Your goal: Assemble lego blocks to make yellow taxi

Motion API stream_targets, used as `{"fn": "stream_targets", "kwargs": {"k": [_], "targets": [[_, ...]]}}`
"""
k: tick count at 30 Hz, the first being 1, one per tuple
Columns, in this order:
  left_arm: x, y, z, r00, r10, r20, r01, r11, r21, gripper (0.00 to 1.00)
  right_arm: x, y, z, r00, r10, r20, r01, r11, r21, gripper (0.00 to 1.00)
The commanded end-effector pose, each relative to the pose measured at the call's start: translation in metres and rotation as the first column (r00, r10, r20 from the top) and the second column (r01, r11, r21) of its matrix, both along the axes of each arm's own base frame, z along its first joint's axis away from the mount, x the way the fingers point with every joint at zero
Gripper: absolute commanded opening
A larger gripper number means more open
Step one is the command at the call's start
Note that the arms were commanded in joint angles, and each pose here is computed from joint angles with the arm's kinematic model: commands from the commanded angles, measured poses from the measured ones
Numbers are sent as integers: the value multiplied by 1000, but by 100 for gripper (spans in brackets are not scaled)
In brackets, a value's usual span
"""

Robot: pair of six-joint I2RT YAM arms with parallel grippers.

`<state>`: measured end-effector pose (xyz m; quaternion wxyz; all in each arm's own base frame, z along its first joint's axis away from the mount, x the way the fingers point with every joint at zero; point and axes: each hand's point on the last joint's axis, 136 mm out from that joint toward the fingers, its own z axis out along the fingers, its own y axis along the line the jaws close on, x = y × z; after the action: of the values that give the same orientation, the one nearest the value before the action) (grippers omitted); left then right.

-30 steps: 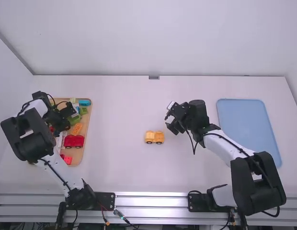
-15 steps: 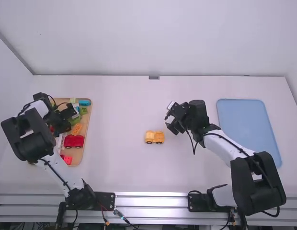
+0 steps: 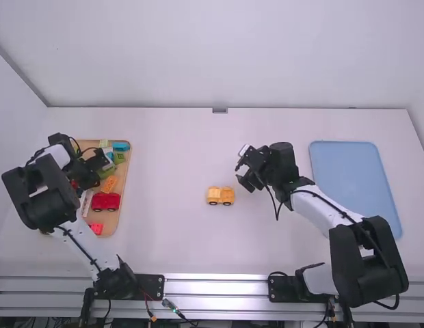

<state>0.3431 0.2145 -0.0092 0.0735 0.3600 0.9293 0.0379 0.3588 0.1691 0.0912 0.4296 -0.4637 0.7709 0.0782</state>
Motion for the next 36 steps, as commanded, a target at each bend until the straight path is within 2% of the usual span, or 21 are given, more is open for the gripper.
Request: {"fn": "stream_targets", "kwargs": {"k": [1, 8, 12, 15, 19, 27, 33, 36], "targets": [[5, 3, 6, 997, 79, 7, -79, 997, 2, 30, 0, 1, 7, 1000, 2, 12, -2, 1000, 13, 99], [22, -9, 25, 994, 90, 67, -83, 992, -100, 29, 0, 1, 7, 1000, 1, 12, -1, 1000, 13, 99], [38, -7, 38, 971, 219, 99, -206, 971, -124, 26, 0, 1, 7, 1000, 2, 13, -2, 1000, 13, 99], [50, -10, 50, 943, 310, 120, -292, 945, -146, 16, 0, 1, 7, 1000, 1, 14, -1, 1000, 13, 99], [62, -24, 61, 929, 338, 148, -315, 936, -159, 2, 0, 2, 10, 1000, 4, 22, -5, 1000, 19, 99], [65, -76, 84, 946, 264, 190, -246, 963, -113, 2, -7, 10, 25, 998, 47, 41, -50, 997, 61, 99], [62, -147, 124, 933, 54, 355, -38, 998, -53, 2, -9, 7, 38, 1000, -16, 10, 14, 992, 122, 99], [57, -179, 136, 916, -16, 401, 45, 997, -64, 2, -8, 2, 40, 999, -40, 0, 40, 990, 137, 99]]}}
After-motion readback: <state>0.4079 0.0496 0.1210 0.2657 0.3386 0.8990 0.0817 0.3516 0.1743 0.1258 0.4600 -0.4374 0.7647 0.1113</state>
